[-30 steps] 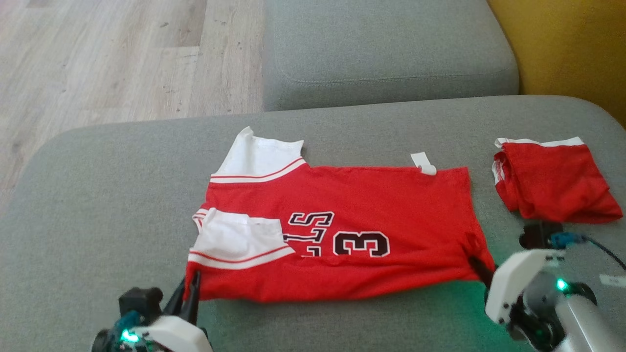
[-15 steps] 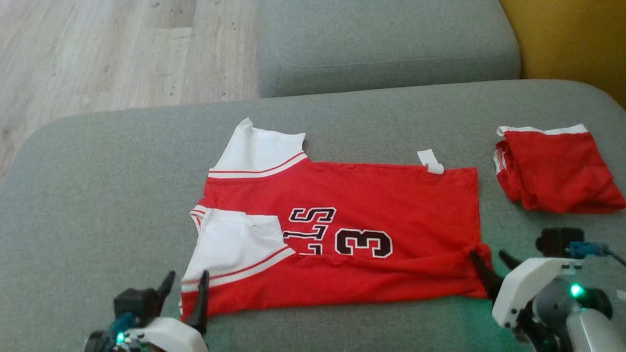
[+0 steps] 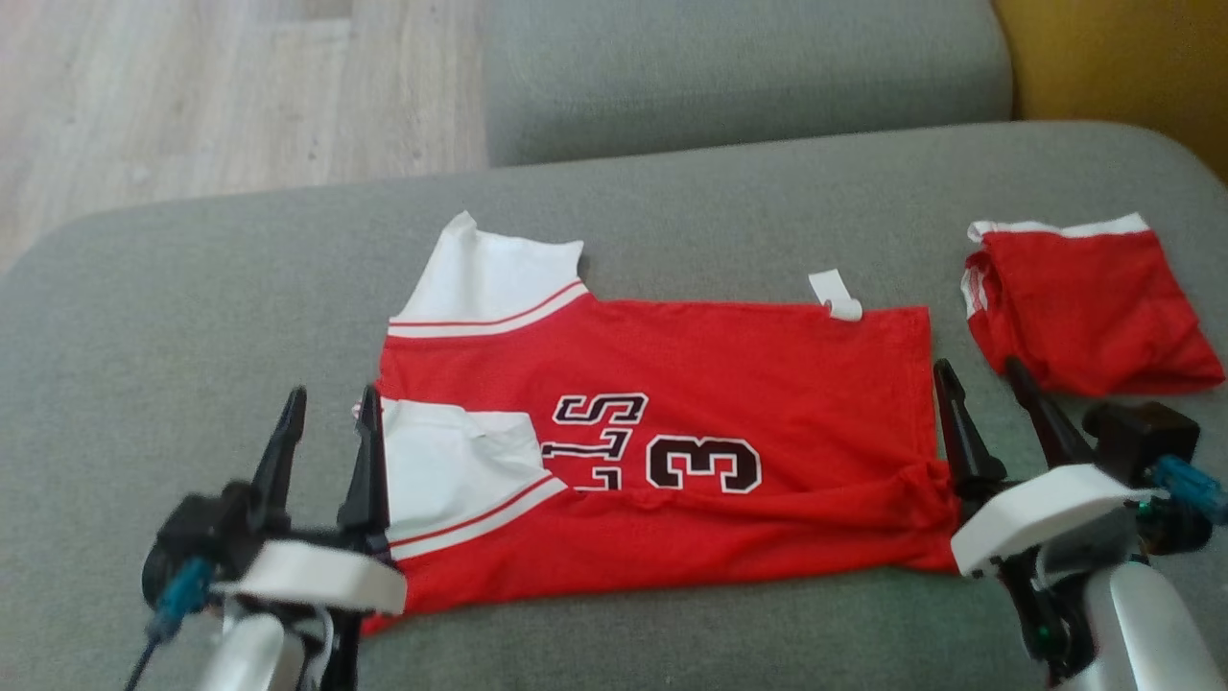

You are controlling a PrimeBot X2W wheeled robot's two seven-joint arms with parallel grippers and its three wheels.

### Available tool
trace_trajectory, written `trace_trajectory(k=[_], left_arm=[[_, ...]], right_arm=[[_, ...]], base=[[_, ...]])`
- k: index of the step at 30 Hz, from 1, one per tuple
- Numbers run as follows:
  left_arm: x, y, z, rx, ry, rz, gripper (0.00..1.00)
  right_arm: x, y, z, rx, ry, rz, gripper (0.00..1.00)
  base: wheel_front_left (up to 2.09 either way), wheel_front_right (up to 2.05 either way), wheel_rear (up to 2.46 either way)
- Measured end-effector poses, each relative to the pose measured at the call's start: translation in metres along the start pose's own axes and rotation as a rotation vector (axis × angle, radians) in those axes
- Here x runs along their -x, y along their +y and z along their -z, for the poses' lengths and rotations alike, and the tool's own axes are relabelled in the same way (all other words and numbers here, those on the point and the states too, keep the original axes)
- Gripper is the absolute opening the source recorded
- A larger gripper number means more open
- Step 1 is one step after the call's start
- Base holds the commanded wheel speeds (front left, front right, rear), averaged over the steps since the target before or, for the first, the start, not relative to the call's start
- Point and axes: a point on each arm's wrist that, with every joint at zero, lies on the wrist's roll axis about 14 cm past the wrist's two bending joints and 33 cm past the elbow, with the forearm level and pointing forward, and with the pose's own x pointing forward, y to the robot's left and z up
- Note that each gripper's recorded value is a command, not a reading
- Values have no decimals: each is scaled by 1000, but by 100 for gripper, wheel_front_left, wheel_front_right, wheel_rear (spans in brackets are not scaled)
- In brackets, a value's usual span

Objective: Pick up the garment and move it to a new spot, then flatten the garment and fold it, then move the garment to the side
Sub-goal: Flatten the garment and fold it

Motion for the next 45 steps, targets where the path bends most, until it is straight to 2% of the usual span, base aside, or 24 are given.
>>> trace_trajectory(k=[6,11,18,22,26,36,45], left_arm=[[-44,-5,-6,-55,52,71,100],[-95,-2,-1,-161,201,162,100],[-160,23,19,-225,442,159,100],[-171,38,53,-275,604,156,100],[-175,40,81,-269,703,167,100],[-197,35,102,-264,754,198,100],[-205,35,125,-265,814,205,100]], right_arm=[[-20,4,-13,18,-46,-12,100],[-48,5,-30,53,-77,-27,100],[-87,-1,-42,94,-89,-34,100],[-97,-9,-35,103,-72,-22,100],[-102,-18,-27,102,-53,-1,100],[-107,-27,-5,84,-21,21,100],[-112,-36,0,83,-14,42,100]], base=[[0,0,0],[0,0,0],[0,0,0],[0,0,0],[0,0,0],[0,0,0],[0,0,0]])
